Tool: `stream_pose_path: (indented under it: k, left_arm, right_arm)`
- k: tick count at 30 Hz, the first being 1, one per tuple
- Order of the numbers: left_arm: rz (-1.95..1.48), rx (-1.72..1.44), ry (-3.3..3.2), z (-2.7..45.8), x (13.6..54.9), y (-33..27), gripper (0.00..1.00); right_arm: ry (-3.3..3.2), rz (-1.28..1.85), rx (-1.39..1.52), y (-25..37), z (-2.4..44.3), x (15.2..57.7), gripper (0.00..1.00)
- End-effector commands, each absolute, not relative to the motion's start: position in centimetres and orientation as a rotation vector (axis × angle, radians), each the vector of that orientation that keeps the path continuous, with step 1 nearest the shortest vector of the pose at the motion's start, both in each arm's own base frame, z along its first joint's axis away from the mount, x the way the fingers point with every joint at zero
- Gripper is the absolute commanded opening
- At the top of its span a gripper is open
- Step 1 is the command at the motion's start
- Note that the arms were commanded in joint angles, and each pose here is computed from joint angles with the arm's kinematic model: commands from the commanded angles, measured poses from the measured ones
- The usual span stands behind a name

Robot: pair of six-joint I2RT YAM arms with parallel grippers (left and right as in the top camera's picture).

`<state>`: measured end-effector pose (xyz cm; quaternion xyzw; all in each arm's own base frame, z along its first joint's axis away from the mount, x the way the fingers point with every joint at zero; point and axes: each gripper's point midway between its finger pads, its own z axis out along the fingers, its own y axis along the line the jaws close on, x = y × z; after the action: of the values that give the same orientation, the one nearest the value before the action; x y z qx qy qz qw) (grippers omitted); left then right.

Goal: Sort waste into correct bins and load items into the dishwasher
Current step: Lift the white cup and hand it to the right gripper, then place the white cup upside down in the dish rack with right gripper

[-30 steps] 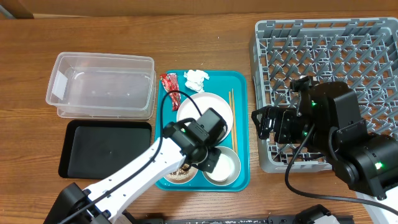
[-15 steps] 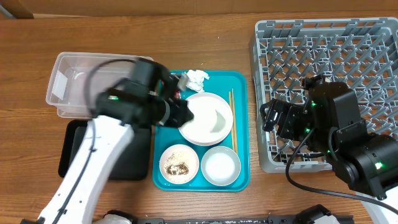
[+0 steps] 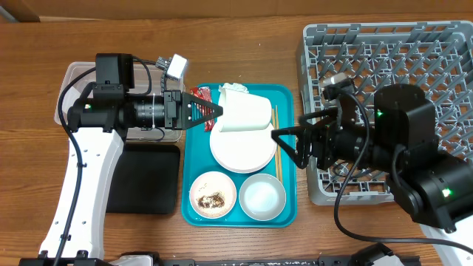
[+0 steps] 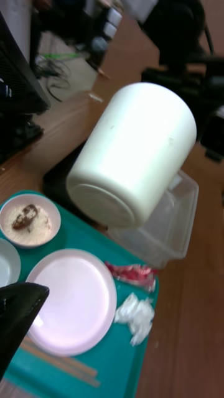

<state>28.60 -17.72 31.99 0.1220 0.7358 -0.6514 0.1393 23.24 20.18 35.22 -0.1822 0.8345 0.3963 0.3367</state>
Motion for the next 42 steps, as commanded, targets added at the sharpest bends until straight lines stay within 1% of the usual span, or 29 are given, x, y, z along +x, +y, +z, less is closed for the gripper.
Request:
stream_pose_path:
  k: [1,4,5,8,10,14,15,17,20,21,22,23,27,29,31,34,36,37,38,42]
  left_arm:
    - [-2.034,0.466,1.996,34.5,27.0,-18.4,0.04]
    - [-2.045,0.488,1.999,34.5,26.6,-18.9,0.04]
    - [-2.048,0.495,1.999,34.5,26.5,-19.1,0.04]
    - [-2.055,0.509,2.0,34.5,26.3,-19.4,0.04]
    - [-2.055,0.515,1.999,34.5,26.3,-19.5,0.04]
    - [-2.052,0.52,1.996,34.5,26.2,-19.5,0.04]
    - [-2.052,0.52,1.996,34.5,26.2,-19.5,0.04]
    - [-2.052,0.52,1.996,34.5,26.2,-19.5,0.04]
    - [-2.05,0.524,1.993,34.6,26.3,-19.5,0.04]
    - [-2.048,0.527,1.991,34.6,26.3,-19.5,0.04]
    - [-2.046,0.53,1.989,34.6,26.3,-19.5,0.04]
    - [-2.045,0.532,1.987,34.6,26.3,-19.5,0.04]
    - [-2.044,0.532,1.987,34.6,26.3,-19.5,0.04]
    - [-2.044,0.533,1.987,34.6,26.3,-19.5,0.04]
    - [-2.044,0.534,1.987,34.6,26.3,-19.5,0.04]
    - [-2.045,0.533,1.987,34.6,26.3,-19.5,0.04]
    - [-2.046,0.534,1.987,34.6,26.3,-19.6,0.04]
    - [-2.047,0.538,1.988,34.6,26.2,-19.6,0.04]
    - [-2.049,0.541,1.988,34.6,26.2,-19.7,0.04]
    - [-2.056,0.555,1.99,34.6,25.9,-20.0,0.04]
  right_arm:
    - [2.074,1.181,-0.646,22.0,37.2,21.7,0.89]
    - [2.075,1.181,-0.645,22.4,36.9,22.6,0.9]
    - [2.078,1.181,-0.645,22.5,36.7,22.9,0.92]
    - [2.088,1.202,-0.652,23.0,36.2,23.6,0.92]
    - [2.07,1.272,-0.702,23.8,36.3,23.2,0.91]
    - [1.932,1.432,-0.91,25.1,37.5,21.0,0.82]
    - [1.899,1.455,-0.947,25.2,37.8,20.5,0.79]
    - [1.881,1.467,-0.966,25.2,37.9,20.3,0.72]
    - [1.881,1.467,-0.966,25.2,37.9,20.3,0.66]
    - [1.88,1.467,-0.967,25.2,37.9,20.3,0.66]
    - [1.879,1.466,-0.967,25.2,37.9,20.3,0.67]
    - [1.876,1.465,-0.968,25.2,38.0,20.3,0.72]
    - [1.86,1.461,-0.971,25.3,38.2,20.4,0.82]
    - [1.857,1.465,-0.962,25.3,38.4,20.6,0.83]
    - [1.85,1.464,-0.961,25.4,38.6,20.6,0.77]
    - [1.842,1.46,-0.964,25.4,38.7,20.7,0.74]
    - [1.836,1.451,-0.963,25.4,38.7,20.9,0.76]
    - [1.837,1.444,-0.96,25.4,38.7,21.0,0.81]
    - [1.838,1.44,-0.957,25.4,38.7,21.0,0.82]
    - [1.871,1.4,-0.925,25.3,38.2,21.7,0.83]
